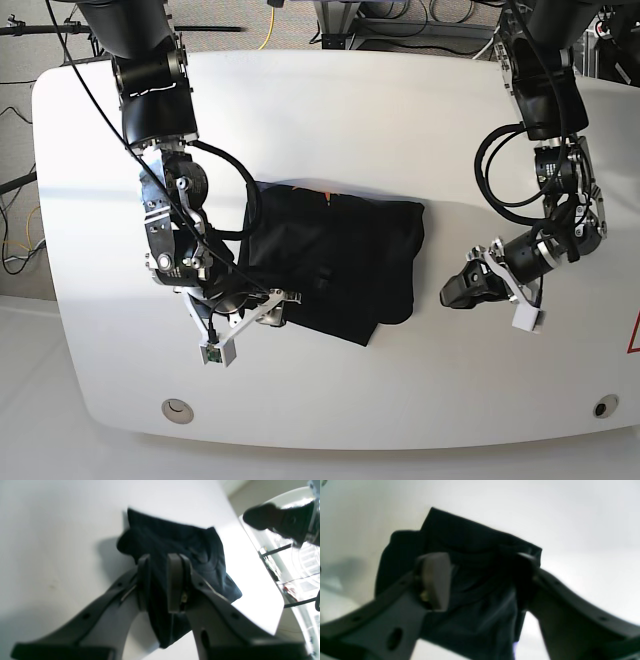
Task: Fold the T-shirt properly
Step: 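Release the fabric and lift the left gripper away from the shirt, then press the right gripper onto the bundle's edge to flatten it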
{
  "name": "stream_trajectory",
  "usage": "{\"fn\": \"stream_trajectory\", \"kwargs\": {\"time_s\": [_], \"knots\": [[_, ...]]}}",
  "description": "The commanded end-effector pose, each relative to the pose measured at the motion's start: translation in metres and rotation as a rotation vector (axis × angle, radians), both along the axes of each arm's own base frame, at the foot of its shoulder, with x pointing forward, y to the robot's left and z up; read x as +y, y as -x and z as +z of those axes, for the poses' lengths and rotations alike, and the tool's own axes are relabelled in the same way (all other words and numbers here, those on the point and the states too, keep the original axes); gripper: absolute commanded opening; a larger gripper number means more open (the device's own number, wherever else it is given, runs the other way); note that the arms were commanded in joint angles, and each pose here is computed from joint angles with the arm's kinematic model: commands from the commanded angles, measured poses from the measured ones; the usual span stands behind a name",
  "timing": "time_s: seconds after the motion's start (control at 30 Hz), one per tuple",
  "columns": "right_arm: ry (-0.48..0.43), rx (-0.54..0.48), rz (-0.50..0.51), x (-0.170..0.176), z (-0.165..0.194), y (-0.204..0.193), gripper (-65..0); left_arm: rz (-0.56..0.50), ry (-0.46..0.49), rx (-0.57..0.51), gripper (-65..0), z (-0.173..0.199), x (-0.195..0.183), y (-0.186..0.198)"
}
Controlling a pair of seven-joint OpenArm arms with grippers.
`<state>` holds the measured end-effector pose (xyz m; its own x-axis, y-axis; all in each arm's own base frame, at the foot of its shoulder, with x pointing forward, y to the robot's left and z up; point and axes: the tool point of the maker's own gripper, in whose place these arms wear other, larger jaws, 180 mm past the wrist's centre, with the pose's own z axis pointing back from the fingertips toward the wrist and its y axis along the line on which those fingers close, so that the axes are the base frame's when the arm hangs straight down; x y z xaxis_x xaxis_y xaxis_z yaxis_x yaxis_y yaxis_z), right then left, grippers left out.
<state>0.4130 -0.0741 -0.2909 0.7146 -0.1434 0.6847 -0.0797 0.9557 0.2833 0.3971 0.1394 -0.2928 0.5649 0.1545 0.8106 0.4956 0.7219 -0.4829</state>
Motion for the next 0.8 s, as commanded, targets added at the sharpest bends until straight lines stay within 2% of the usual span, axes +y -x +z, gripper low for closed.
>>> {"fn": "stream_trajectory", "kwargs": {"time_s": [0.0, 0.1, 0.17, 0.3, 0.43, 0.53, 0.77], "knots": [[-0.024, -0.029, 0.03, 0.012, 0.011, 0.007, -43.5, -0.003, -0.037, -0.094, -55.3, 0.029, 0.008, -0.003], [-0.042, -0.01, 0.042, 0.02, 0.002, 0.019, -58.8, -0.002, -0.081, -0.113, -55.3, 0.031, 0.017, 0.006], [-0.047, 0.012, 0.06, 0.026, -0.004, 0.027, -65.0, -0.002, -0.102, -0.125, -55.3, 0.033, 0.021, 0.012], [-0.034, 0.054, 0.138, 0.048, -0.015, 0.043, -64.4, -0.001, -0.141, -0.166, -55.3, 0.041, 0.028, 0.022], [-0.027, 0.083, 0.17, 0.059, -0.027, 0.054, -64.2, -0.006, -0.174, -0.181, -55.3, 0.041, 0.032, 0.034], [-0.025, 0.089, 0.171, 0.06, -0.031, 0.055, -64.2, -0.015, -0.191, -0.178, -55.3, 0.039, 0.033, 0.042], [-0.023, 0.181, 0.14, 0.059, -0.069, 0.059, -64.1, -0.029, -0.228, -0.135, -55.4, 0.024, 0.039, 0.06]]}}
